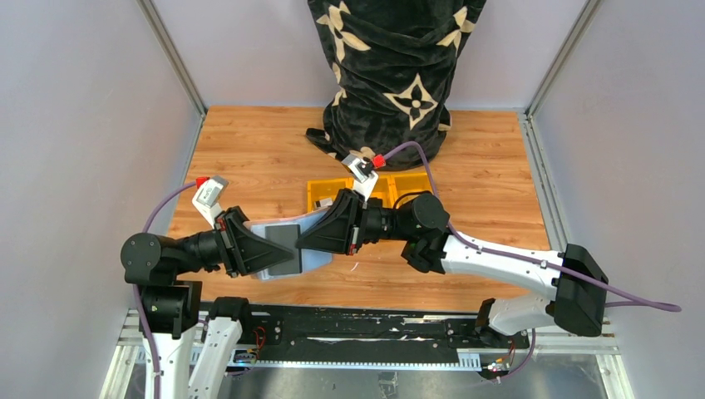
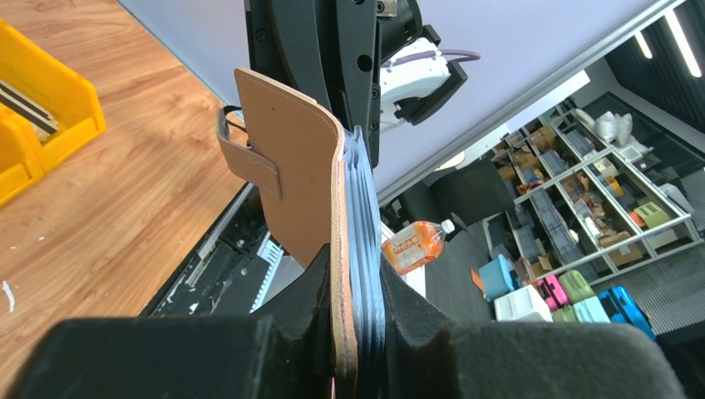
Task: Take the credit cards out of the card holder
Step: Remove the credit card from the card holder.
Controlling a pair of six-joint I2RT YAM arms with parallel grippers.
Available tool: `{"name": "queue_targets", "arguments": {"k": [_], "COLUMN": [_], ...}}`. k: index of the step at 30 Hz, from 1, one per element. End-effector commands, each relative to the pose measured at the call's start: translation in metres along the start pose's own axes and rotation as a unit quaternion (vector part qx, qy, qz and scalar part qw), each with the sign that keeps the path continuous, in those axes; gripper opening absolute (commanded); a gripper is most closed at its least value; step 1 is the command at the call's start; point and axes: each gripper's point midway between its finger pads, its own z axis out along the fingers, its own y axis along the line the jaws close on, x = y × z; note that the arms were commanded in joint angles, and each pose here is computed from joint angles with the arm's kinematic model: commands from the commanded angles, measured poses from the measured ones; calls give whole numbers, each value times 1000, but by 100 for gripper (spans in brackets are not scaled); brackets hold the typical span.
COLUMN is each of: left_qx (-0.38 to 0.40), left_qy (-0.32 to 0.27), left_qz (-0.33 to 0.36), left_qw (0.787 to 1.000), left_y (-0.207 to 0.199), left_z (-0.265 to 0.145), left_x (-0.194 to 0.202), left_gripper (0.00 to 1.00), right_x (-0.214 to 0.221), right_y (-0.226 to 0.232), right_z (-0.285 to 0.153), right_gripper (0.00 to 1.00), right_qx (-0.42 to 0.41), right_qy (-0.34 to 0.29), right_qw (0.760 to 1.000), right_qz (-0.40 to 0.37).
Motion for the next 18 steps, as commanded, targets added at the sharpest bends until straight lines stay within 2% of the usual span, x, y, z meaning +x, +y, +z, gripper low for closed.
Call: {"name": "queue_targets", "arguments": {"k": [1,5,9,14,18], "left_qx": [11,12,11,12,13], "left_qy": [9,9,6,7,7], "left_qz": [12,14,18,18,21], "left_qw": [1000,1000,1000,1000,1000], "left_y": [-12,-14,-17,-18,-21], "left_z": [-1,0,0,0,0], "left_x": [-2,-3,-5,-7,-7], "left_gripper": [17,15,15,14,16], "right_x": [1,1,1,0,-3], "right_y": [17,17,18,21,21], "right_z": [0,-1,-2,-2,-4], "right_gripper": [7,7,13,0,0], "right_qx": [-41,-41,-42,-49,-46], "right_qy": [3,3,3,-1,-8], "right_qw": [999,999,999,999,999], "right_qz": [-6,-7,-8,-4,-7]}}
